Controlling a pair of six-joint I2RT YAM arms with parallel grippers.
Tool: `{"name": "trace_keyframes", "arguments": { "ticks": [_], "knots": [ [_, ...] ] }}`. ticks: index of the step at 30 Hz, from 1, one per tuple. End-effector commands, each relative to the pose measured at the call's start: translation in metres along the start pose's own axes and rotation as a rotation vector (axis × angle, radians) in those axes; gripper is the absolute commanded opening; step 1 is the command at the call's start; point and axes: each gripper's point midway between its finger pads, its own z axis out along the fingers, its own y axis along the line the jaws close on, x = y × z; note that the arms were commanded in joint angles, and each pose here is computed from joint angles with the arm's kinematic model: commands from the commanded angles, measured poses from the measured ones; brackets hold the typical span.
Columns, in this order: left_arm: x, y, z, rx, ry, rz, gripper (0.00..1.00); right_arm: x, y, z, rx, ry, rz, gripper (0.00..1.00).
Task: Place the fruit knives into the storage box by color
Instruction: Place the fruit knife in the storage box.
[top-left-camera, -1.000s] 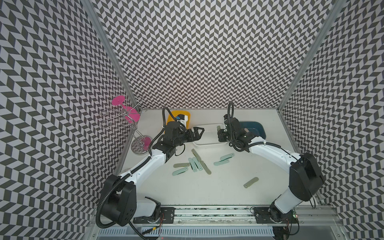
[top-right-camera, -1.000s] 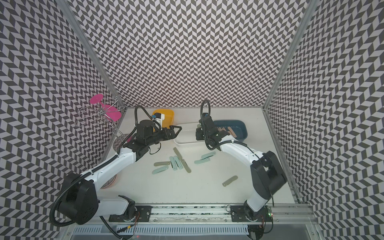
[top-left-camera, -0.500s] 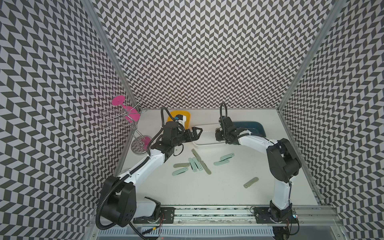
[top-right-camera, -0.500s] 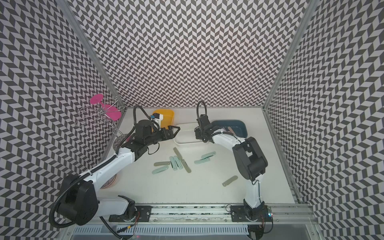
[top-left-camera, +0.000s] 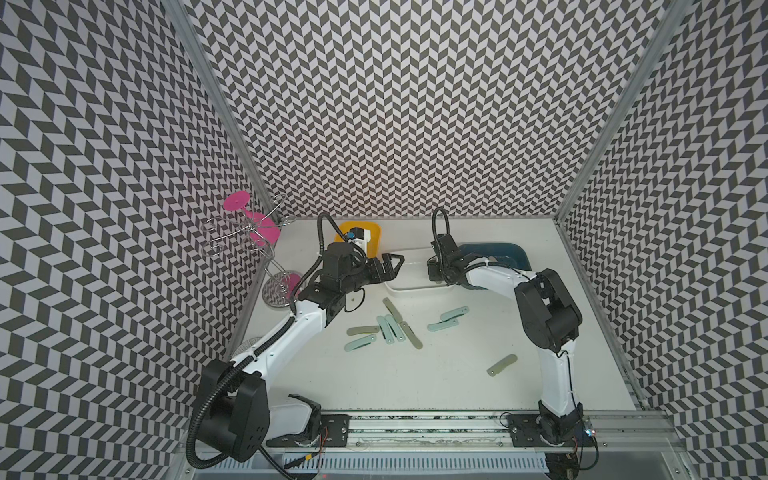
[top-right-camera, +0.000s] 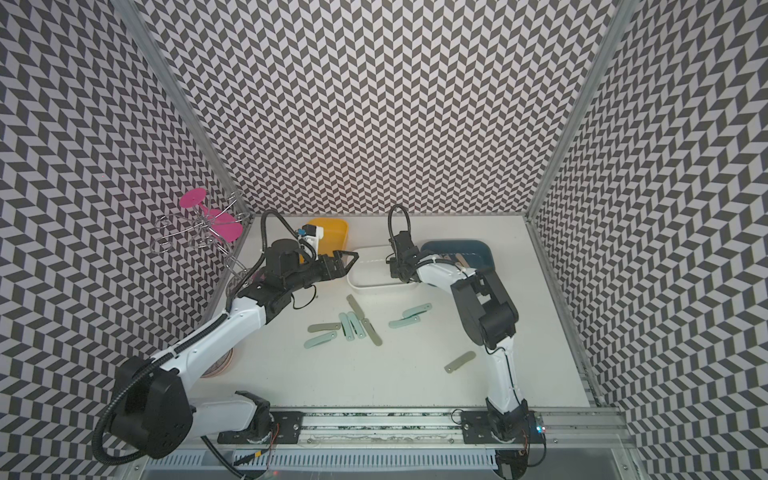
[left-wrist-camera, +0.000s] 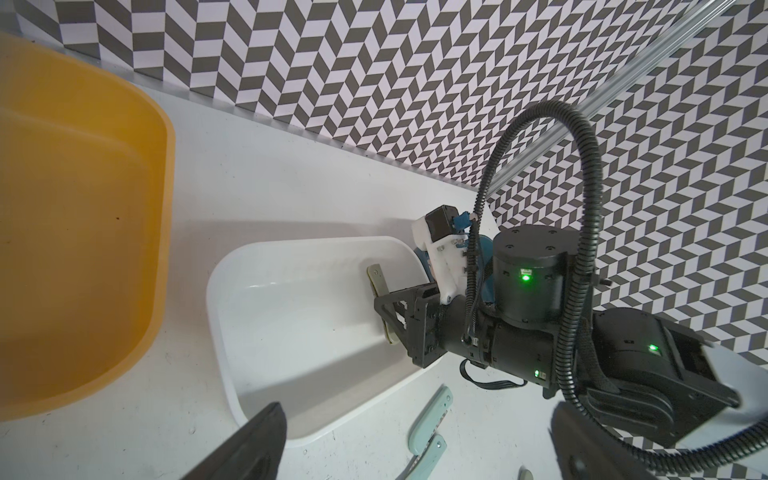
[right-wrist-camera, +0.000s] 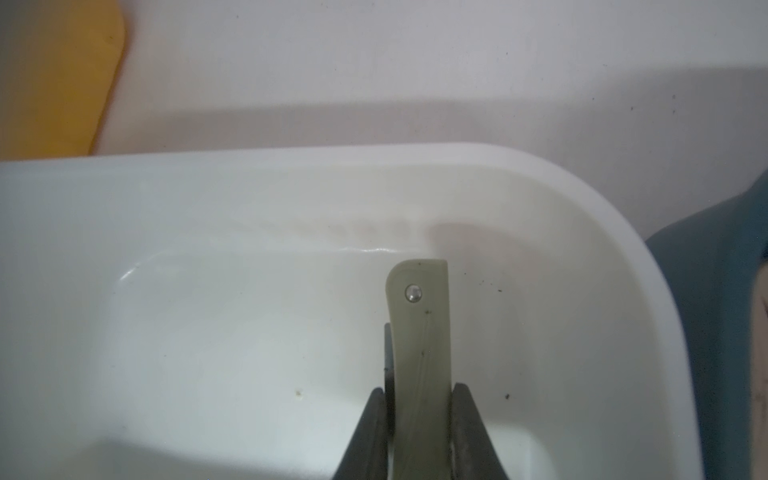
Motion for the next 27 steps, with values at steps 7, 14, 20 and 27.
{"name": "trace_keyframes", "arguments": {
  "ticks": [7, 14, 20, 27],
  "knots": [
    [-0.005, -0.008, -0.012, 0.025, -0.022, 0.011, 1.0, 0.0, -0.008, 0.018, 0.041, 0.012, -0.007, 0.2],
    [-0.008, -0.012, -0.015, 0.038, -0.032, 0.011, 1.0, -0.001, -0.007, 0.019, 0.03, 0.018, -0.008, 0.3],
    [-0.006, -0.016, -0.015, 0.058, -0.02, 0.01, 1.0, -0.029, 0.01, -0.009, -0.054, -0.029, -0.005, 0.47],
    [0.002, -0.018, -0.016, 0.088, -0.008, -0.001, 1.0, -0.07, 0.025, -0.079, -0.163, -0.148, 0.035, 0.55]
  ]
}}
